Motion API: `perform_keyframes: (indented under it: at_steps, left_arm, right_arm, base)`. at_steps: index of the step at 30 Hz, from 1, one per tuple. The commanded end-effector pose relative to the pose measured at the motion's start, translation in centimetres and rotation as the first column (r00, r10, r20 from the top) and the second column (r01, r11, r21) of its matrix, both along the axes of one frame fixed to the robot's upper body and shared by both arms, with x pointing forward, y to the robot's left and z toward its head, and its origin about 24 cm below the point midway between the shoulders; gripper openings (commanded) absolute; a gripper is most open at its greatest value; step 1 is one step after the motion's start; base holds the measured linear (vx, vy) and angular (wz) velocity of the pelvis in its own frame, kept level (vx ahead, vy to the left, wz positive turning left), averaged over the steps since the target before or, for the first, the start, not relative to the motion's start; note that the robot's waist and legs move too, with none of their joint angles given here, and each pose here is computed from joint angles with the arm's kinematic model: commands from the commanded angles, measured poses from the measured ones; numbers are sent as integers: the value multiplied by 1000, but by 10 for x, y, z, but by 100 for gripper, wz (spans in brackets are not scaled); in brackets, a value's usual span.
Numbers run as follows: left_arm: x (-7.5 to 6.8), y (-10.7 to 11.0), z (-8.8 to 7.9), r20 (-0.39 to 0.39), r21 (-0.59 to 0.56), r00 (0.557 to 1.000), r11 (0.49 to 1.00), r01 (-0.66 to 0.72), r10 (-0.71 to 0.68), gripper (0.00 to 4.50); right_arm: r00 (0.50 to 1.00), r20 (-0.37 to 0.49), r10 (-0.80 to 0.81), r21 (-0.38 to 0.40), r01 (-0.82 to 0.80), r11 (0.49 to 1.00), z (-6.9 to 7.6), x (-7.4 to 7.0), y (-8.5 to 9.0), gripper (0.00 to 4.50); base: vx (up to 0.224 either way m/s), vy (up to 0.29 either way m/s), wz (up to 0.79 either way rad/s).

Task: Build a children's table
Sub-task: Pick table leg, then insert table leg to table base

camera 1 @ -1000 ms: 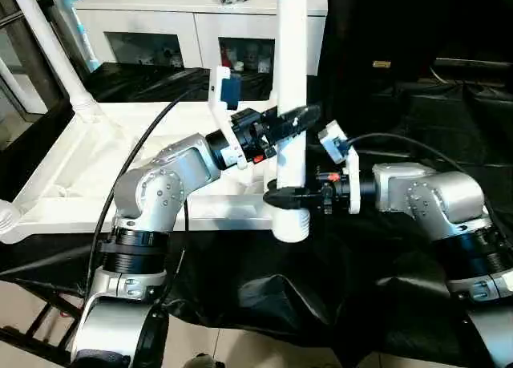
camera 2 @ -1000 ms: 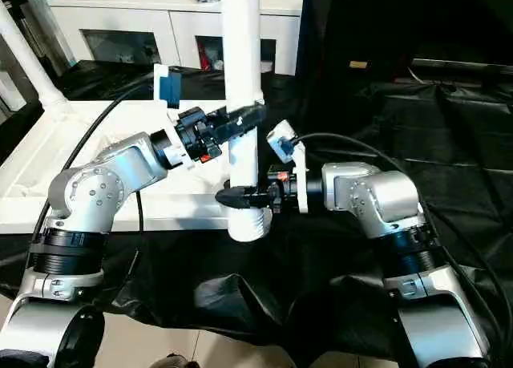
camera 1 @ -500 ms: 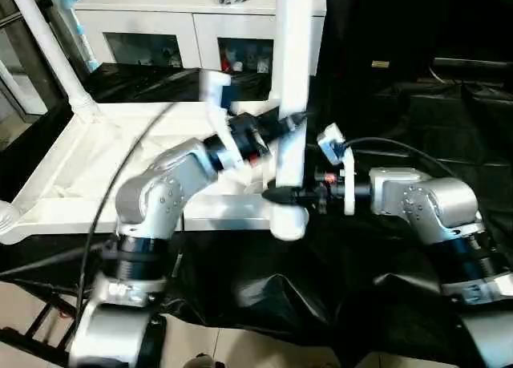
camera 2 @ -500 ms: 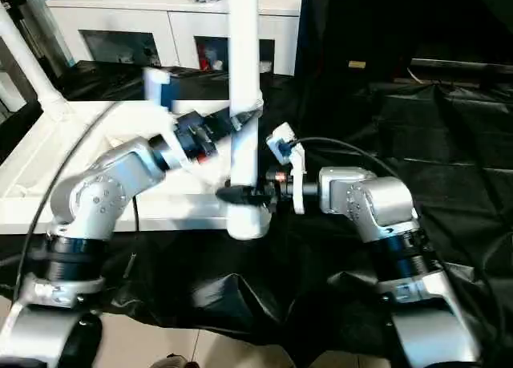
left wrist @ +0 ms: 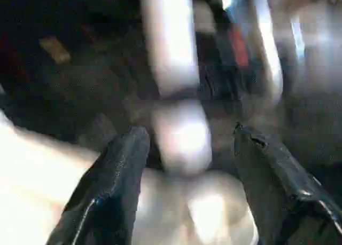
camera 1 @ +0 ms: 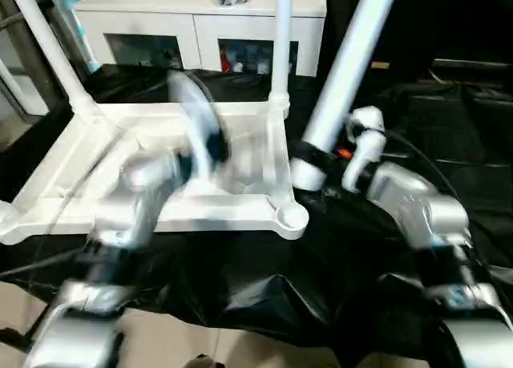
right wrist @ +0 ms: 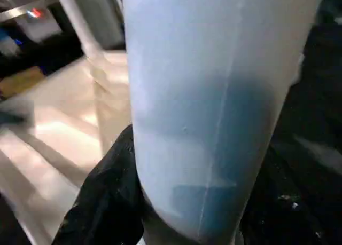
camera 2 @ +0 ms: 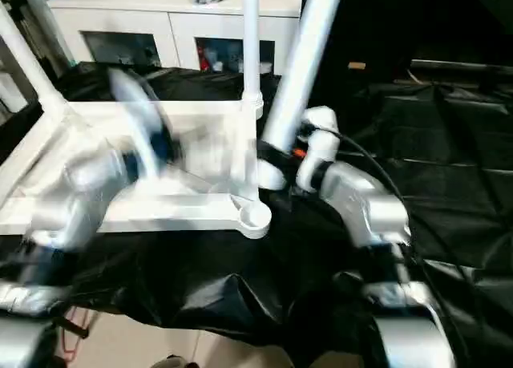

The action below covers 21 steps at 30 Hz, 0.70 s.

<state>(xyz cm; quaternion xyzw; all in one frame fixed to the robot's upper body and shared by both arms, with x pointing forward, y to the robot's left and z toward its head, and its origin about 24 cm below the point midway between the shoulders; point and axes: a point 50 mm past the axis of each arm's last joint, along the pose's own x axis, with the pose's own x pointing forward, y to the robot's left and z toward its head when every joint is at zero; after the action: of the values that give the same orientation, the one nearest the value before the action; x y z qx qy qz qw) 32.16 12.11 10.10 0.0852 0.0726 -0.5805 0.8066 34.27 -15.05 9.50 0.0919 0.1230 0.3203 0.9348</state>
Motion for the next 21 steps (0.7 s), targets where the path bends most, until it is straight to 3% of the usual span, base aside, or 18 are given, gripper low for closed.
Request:
perform_keyframes:
  at_steps: [1,9,21]
  left_arm:
    - [-3,5,-15,-15,165,993,980,115,-114,261]
    - [8,26,-39,-41,417,989,897,148,-144,206]
    - [20,32,-44,-52,450,990,882,140,-131,100]
  right_arm:
    - [999,34,5,-25,-4,1000,2,-4,1,189]
    - [999,39,19,-56,-17,998,-5,-14,1,189]
    - [998,46,41,-71,-38,997,-6,-20,0,189]
  base:
    - [0,0,0]
    - [0,0,0]
    - [0,0,0]
